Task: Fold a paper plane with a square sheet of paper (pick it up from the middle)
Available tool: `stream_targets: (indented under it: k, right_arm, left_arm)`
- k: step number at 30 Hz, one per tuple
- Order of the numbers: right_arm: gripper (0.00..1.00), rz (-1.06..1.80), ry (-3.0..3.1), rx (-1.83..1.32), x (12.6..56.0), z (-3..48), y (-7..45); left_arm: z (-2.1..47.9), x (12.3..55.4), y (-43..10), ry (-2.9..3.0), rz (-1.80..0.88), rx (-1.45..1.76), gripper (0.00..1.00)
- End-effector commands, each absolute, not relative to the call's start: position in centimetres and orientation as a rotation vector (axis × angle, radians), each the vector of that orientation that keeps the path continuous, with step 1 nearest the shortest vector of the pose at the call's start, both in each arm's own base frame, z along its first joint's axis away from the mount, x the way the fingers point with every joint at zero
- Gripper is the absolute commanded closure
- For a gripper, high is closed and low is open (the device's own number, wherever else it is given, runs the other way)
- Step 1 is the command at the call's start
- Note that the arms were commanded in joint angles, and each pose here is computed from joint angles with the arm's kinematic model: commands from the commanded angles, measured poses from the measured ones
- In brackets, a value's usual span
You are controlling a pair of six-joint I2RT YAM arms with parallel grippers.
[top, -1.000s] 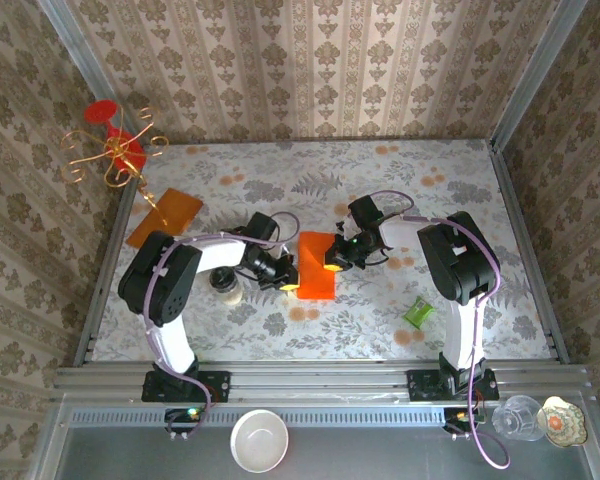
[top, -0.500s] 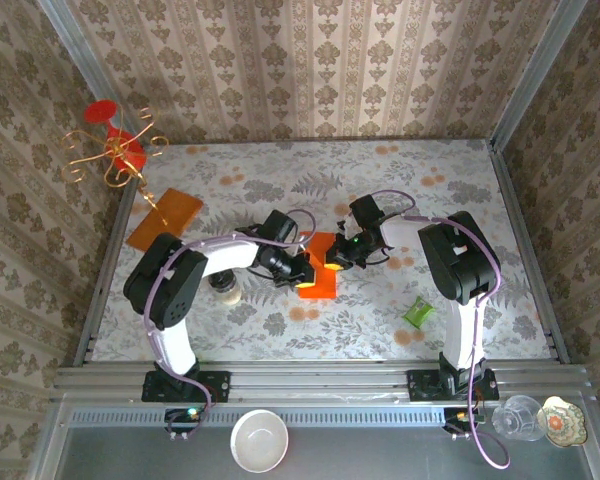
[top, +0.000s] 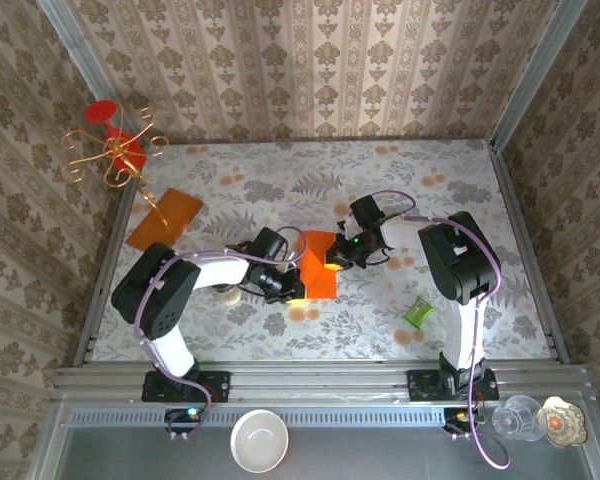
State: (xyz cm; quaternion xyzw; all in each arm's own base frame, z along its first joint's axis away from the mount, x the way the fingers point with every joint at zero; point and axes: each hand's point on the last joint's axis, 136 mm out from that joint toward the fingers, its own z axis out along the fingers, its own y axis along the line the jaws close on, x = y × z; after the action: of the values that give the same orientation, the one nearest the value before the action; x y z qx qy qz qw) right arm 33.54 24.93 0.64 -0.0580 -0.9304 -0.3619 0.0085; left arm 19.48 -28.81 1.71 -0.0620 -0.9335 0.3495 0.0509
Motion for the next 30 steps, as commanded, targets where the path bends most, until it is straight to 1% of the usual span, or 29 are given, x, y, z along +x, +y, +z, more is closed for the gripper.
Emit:
stream_targets:
  k: [1, 6, 9, 14, 17, 19, 23, 27, 30]
  right_arm:
    - [0.97, -0.520, -2.941, -0.435, 29.7, -8.1, 17.3]
    - [0.96, -0.659, -2.959, -0.409, 30.6, -6.2, 18.6]
    - [0.92, -0.890, -2.970, -0.373, 32.1, -2.4, 20.8]
    - [0.78, -1.302, -3.011, -0.303, 34.3, 6.6, 23.4]
    - [0.69, -1.361, -3.063, -0.301, 34.1, 9.3, 22.9]
    - [0.63, -1.335, -3.102, -0.330, 33.5, 9.8, 22.1]
    - [0.56, -1.256, -3.156, -0.443, 31.7, 9.3, 20.1]
    - [0.54, -1.175, -3.171, -0.542, 29.9, 7.9, 18.6]
    - [0.54, -1.133, -3.140, -0.572, 28.5, 6.5, 18.1]
  left_arm:
    - [-0.9, 15.2, -25.5, -2.779, 0.801, -0.089, 0.96]
    - [1.8, 16.6, -27.6, -2.836, 0.874, -0.164, 0.95]
    - [4.8, 18.7, -28.9, -2.913, 0.936, -0.186, 0.90]
    - [8.3, 21.3, -29.7, -3.033, 1.039, -0.121, 0.74]
    - [9.7, 22.5, -29.7, -3.094, 1.062, -0.103, 0.65]
    - [10.5, 23.3, -29.9, -3.119, 1.100, -0.097, 0.62]
    - [11.1, 24.7, -30.6, -3.107, 1.152, -0.108, 0.56]
    - [9.9, 26.3, -31.2, -3.093, 1.146, -0.123, 0.56]
    - [8.8, 27.5, -31.6, -3.090, 1.133, -0.149, 0.61]
